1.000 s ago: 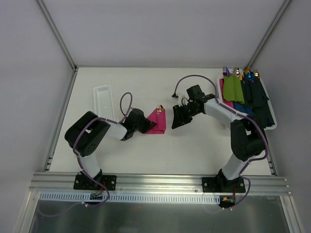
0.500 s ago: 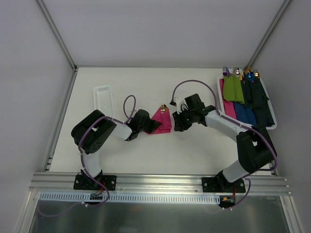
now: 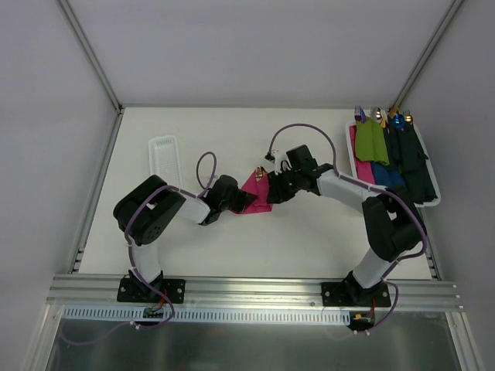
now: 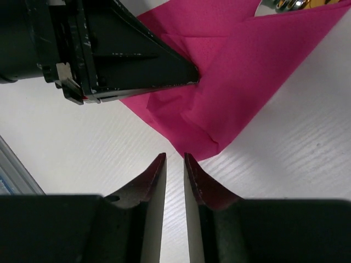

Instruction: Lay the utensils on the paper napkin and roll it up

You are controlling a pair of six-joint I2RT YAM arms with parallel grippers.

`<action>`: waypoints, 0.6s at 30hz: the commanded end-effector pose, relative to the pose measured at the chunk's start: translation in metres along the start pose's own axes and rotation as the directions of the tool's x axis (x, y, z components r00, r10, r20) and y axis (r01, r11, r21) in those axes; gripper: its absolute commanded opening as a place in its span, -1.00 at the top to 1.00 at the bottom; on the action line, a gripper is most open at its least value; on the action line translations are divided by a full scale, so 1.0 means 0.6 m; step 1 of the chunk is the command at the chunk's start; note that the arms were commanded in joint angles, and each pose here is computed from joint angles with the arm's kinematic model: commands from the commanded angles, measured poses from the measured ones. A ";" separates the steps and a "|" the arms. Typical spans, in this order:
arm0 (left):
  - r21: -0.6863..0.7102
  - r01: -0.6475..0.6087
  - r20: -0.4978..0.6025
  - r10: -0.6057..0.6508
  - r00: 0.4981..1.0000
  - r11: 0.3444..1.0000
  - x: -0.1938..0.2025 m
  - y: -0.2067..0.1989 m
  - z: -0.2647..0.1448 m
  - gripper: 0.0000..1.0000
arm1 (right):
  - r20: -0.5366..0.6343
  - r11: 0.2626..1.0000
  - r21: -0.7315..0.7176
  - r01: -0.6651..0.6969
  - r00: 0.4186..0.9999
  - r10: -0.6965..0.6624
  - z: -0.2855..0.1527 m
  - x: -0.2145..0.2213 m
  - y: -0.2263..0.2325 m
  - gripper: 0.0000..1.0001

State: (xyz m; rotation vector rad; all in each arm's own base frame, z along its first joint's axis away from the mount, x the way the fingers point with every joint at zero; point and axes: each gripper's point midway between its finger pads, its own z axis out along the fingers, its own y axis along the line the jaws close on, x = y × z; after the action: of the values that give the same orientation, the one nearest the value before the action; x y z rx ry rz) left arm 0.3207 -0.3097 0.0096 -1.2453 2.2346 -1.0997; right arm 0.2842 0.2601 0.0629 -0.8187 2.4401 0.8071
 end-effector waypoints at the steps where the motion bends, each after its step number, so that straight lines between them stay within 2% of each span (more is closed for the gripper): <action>1: -0.260 -0.061 0.028 0.071 0.997 0.964 -0.014 0.137 -0.004 1.00 | 0.026 1.000 -0.021 0.015 1.000 -0.015 0.012 -0.030 0.005 0.57; 4: -0.260 -0.061 0.028 0.071 0.997 0.964 -0.014 0.137 -0.004 1.00 | -0.004 0.999 -0.031 -0.015 1.000 0.015 0.025 -0.024 0.002 0.63; 12: -0.265 -0.062 0.033 0.073 0.997 0.962 -0.017 0.142 -0.007 1.00 | -0.160 0.991 -0.068 -0.111 0.982 0.099 0.059 0.058 -0.003 0.72; 18: -0.267 -0.085 0.020 0.094 0.995 0.960 -0.015 0.137 -0.007 1.00 | -0.218 0.969 -0.153 -0.197 0.963 0.161 0.057 0.089 0.028 0.68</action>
State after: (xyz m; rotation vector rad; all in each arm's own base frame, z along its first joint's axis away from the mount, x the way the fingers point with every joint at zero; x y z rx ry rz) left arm 0.3199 -0.3102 0.0095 -1.2358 2.2399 -1.0996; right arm 0.2743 0.2747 0.0242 -0.8069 2.5671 0.9492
